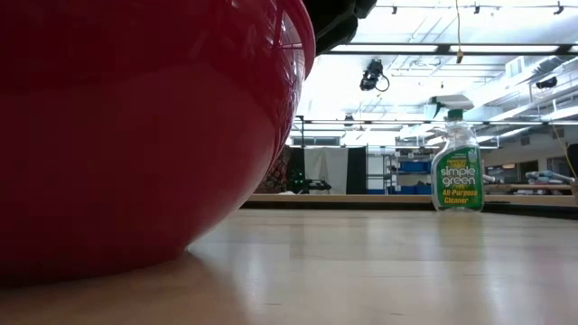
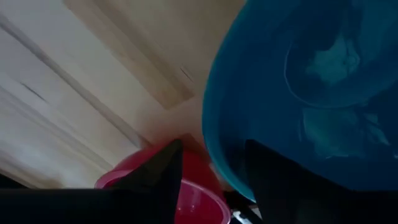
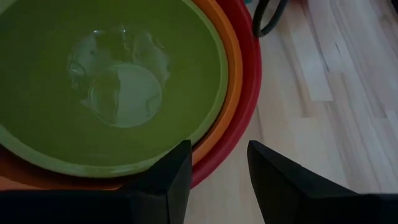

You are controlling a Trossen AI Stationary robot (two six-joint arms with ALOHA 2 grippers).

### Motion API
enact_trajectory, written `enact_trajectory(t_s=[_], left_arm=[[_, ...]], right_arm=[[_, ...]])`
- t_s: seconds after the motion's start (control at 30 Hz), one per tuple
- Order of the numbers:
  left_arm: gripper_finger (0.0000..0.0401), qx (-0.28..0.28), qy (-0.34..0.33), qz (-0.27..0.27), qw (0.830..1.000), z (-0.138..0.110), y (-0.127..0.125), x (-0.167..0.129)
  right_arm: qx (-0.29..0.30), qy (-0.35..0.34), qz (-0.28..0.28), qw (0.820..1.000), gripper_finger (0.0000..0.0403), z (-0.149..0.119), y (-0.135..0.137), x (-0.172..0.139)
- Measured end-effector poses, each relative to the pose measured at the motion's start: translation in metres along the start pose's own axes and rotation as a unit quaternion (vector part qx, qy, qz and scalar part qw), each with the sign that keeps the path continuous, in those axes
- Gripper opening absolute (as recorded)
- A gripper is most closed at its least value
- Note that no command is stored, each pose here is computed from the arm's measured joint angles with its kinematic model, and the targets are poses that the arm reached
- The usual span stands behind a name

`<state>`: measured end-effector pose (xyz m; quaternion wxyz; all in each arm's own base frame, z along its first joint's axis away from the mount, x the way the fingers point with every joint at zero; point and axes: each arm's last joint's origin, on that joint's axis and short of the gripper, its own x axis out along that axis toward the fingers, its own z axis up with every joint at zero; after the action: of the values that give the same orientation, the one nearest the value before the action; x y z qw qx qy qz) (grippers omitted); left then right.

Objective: Nest bowls inside each other
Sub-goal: Stack the blue bowl on top of the green bowl

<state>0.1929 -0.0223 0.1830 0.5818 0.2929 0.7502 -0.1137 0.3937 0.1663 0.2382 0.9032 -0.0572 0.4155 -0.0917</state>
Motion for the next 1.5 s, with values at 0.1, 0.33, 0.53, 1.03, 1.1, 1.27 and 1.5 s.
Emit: enact_trajectory(t_s=[0.1,0.33,0.53,1.03,1.1,1.27,1.5], left_arm=[[0.0145,-0.013,-0.003,0.001,1.0,0.001,0.0,0.0],[0.0018,-0.044,0.006,0.0,0.999,-0.001,0.0,0.0],[0.0014,-0.057,-0.015,0.001,0.998,-0.009,0.0,-0.009],[0.0006,-0.149,-0.192,0.067,0.968,-0.064,0.016,-0.078],[0.0006,-0.154,-0.198,0.086,0.964,-0.067,0.017,-0.083],[0.0006,-0.147,-0.227,0.116,0.956,-0.075,0.017,-0.098],[0.0006,-0.15,-0.298,0.159,0.929,-0.094,0.019,-0.14]], right_arm=[[0.0,0.0,0.0,1.0,0.0164,0.0,0.0,0.0],[0.003,0.001,0.0,1.0,0.0164,0.0,0.0,0.0],[0.005,0.001,0.0,1.0,0.0164,0.0,0.0,0.0],[0.014,0.037,-0.024,0.999,0.0164,-0.008,-0.006,-0.004],[0.016,0.035,-0.025,0.999,0.0164,-0.007,-0.006,-0.005],[0.019,0.034,-0.028,0.999,0.0164,-0.007,-0.006,-0.004],[0.014,0.039,-0.047,0.998,0.0164,-0.007,-0.012,-0.015]])
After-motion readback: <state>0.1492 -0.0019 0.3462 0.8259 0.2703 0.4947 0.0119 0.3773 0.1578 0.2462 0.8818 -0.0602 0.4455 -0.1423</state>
